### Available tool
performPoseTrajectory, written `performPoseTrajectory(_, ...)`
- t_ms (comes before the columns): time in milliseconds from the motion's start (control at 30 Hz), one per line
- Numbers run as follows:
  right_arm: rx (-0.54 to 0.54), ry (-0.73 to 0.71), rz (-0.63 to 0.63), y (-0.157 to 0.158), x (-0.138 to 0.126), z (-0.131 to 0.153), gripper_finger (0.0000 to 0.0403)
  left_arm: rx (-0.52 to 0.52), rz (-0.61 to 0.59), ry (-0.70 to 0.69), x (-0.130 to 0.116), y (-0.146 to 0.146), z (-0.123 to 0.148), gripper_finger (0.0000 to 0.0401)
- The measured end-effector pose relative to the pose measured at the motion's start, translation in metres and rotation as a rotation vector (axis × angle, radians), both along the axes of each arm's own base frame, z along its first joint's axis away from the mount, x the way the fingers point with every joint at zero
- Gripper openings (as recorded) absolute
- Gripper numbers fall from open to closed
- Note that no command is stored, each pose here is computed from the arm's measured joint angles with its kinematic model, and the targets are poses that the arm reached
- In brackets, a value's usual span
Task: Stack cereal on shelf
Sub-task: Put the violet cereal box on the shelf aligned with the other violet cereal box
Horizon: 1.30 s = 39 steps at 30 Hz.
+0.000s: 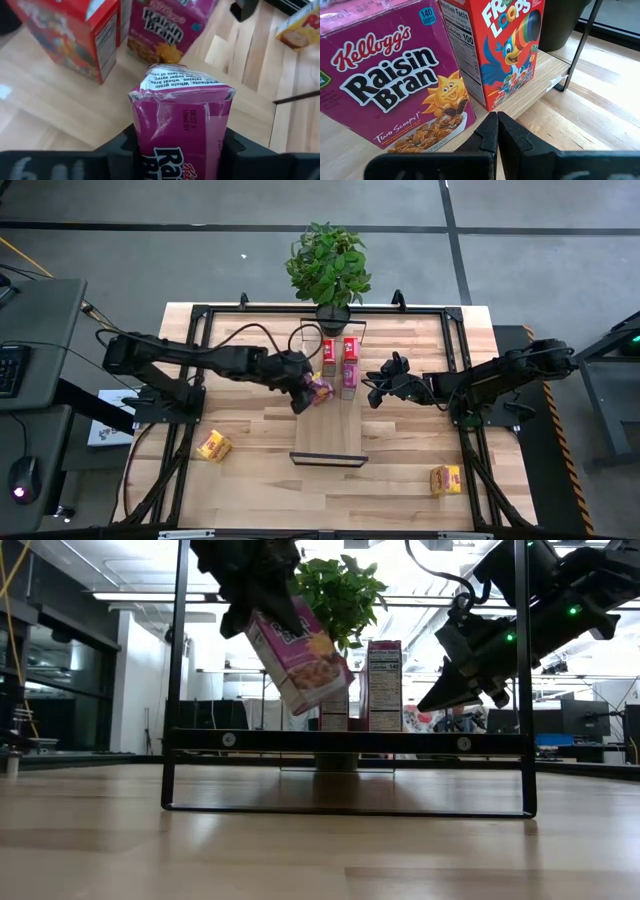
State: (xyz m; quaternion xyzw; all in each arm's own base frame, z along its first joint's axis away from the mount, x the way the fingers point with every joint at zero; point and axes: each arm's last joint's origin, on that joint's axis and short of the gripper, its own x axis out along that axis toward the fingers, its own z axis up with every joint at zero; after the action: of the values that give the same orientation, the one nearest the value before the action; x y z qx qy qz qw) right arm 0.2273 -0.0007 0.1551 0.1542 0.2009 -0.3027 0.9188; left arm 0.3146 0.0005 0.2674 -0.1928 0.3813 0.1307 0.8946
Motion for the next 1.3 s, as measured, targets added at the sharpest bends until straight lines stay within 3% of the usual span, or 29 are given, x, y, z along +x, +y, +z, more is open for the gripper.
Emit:
performPoseTrajectory(367, 0.001, -0.009, 0.0, 0.0, 0.0, 0.001, 0.0, 0.073, -0.075, 0.058, 0.0, 0.0, -0.006, 0.0131)
performPoseTrajectory(800, 0.009, -0.021, -0.014, 0.0, 0.001, 0.001, 0.0, 0.137, -0.099, 0.023, 0.002, 0.001, -0.003, 0.0132)
performPoseTrajectory(1300, 0.008, -0.025, -0.015, 0.0, 0.001, 0.001, 0.0, 0.151, -0.124, 0.101, 0.018, 0.001, -0.031, 0.0201)
